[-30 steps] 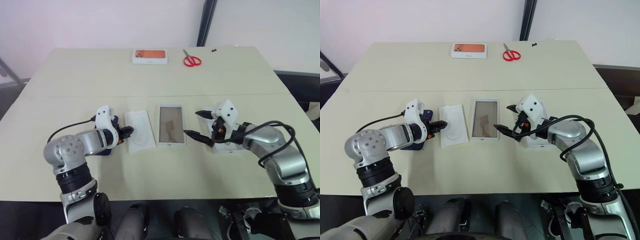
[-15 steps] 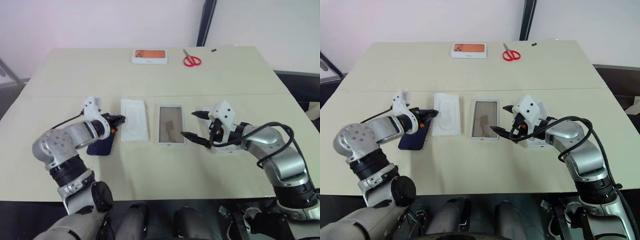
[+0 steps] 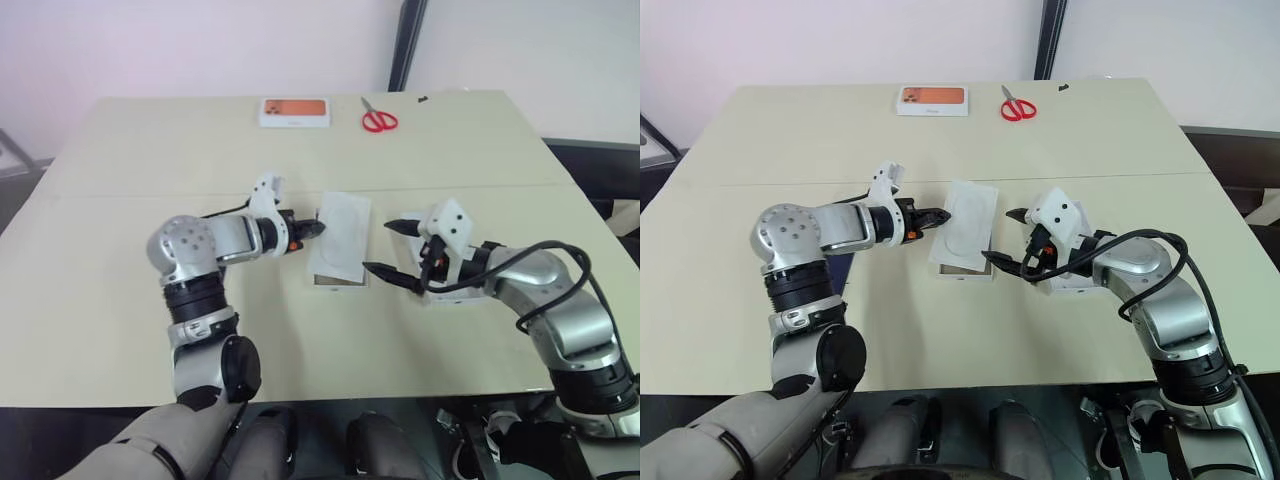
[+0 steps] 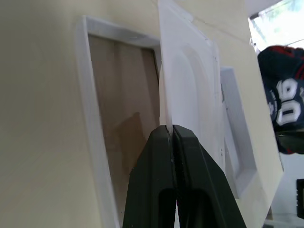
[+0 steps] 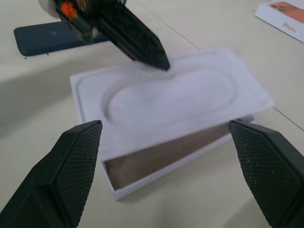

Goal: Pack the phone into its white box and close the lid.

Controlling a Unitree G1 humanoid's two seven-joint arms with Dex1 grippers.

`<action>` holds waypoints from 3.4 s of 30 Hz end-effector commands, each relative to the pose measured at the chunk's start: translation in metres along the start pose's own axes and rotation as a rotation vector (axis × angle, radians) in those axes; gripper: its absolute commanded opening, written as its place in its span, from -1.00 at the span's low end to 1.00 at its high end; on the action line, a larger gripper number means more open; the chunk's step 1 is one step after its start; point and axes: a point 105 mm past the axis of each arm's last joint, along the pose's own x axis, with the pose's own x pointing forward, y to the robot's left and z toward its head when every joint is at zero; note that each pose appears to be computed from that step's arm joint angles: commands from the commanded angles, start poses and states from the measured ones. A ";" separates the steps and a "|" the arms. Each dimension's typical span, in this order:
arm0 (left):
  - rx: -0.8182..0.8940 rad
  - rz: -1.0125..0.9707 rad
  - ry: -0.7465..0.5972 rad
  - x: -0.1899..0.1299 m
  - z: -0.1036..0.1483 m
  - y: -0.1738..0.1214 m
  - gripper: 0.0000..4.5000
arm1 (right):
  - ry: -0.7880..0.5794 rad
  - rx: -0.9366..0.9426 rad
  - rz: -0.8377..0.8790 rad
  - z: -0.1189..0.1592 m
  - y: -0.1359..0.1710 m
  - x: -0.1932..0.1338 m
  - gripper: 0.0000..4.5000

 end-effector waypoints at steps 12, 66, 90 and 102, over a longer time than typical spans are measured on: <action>0.054 0.037 -0.047 -0.002 0.002 -0.001 0.52 | -0.026 -0.037 -0.021 0.013 0.001 -0.004 1.00; 0.878 -0.031 -0.205 -0.128 -0.030 0.057 0.76 | 0.178 -0.383 0.009 0.011 -0.020 0.108 -0.97; 0.835 0.009 -0.225 -0.136 -0.030 0.066 0.76 | 0.147 -0.273 0.252 0.004 0.034 0.056 0.05; 0.925 -0.079 -0.093 -0.133 -0.054 0.060 0.76 | 0.233 -0.317 0.343 -0.034 0.055 0.056 -0.13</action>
